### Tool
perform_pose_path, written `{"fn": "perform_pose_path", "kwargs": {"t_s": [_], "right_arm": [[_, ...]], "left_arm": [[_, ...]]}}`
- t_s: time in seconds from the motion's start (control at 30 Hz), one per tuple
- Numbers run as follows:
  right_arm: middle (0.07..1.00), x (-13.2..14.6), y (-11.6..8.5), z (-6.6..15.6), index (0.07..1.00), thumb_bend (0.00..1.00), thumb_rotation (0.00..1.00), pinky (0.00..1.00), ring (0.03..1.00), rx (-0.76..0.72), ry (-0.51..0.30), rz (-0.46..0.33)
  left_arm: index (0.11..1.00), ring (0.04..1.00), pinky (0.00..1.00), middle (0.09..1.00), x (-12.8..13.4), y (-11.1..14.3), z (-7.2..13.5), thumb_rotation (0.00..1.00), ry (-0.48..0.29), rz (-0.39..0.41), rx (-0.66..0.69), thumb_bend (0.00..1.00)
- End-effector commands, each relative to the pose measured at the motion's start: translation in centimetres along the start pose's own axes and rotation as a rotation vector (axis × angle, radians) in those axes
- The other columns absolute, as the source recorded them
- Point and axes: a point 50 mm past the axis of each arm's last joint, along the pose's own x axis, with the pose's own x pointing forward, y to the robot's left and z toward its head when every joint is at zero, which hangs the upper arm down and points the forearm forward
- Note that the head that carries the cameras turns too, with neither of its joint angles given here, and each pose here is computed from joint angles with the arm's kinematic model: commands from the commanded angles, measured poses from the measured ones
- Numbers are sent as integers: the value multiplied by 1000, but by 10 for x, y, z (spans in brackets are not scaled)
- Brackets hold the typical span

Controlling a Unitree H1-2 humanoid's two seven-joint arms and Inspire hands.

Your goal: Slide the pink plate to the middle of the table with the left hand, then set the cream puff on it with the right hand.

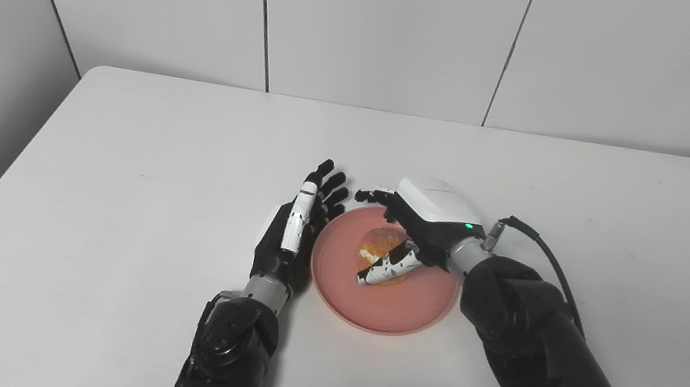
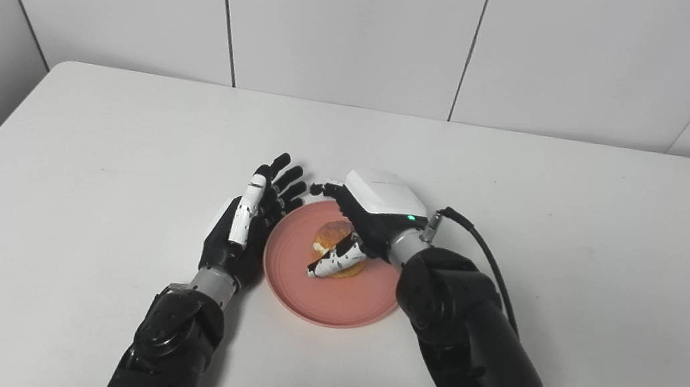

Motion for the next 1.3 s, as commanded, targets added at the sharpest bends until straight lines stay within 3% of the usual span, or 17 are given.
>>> {"fn": "perform_pose_path", "kwargs": {"t_s": [0.0,0.27,0.4,0.5,0.57,0.63,0.83,1.13,1.27], "right_arm": [[847,-3,-29,12,831,830,277,522,741,-27,-35,-86],[844,-21,-52,12,877,850,344,543,747,-35,-37,-189],[870,-33,-67,-4,923,855,400,500,741,50,-25,-276],[897,-37,-69,-14,950,860,490,555,775,90,-11,-308],[929,-41,-67,-26,988,874,619,612,821,132,9,-339],[968,-45,-63,-35,998,873,738,684,875,188,20,-362],[1000,-50,-42,-53,1000,888,950,857,970,370,20,-420],[1000,-60,11,-70,1000,895,1000,930,1000,570,38,-529],[1000,-62,36,-79,1000,863,1000,963,999,745,43,-547]], "left_arm": [[908,903,886,908,-10,11,-29,1000,148,46,-13,427],[917,903,897,910,-11,17,-31,1000,151,52,-9,431],[934,917,911,923,-13,24,-32,1000,139,49,2,429],[940,923,916,929,-14,28,-32,1000,130,49,14,430],[945,941,927,946,-15,32,-33,1000,113,58,25,433],[948,950,936,954,-16,35,-33,1000,97,65,33,444],[965,973,957,976,-19,44,-33,1000,61,85,57,439],[1000,1000,1000,1000,-27,61,-38,1000,-9,97,123,437],[1000,1000,1000,1000,-32,68,-41,1000,-18,96,155,439]]}}
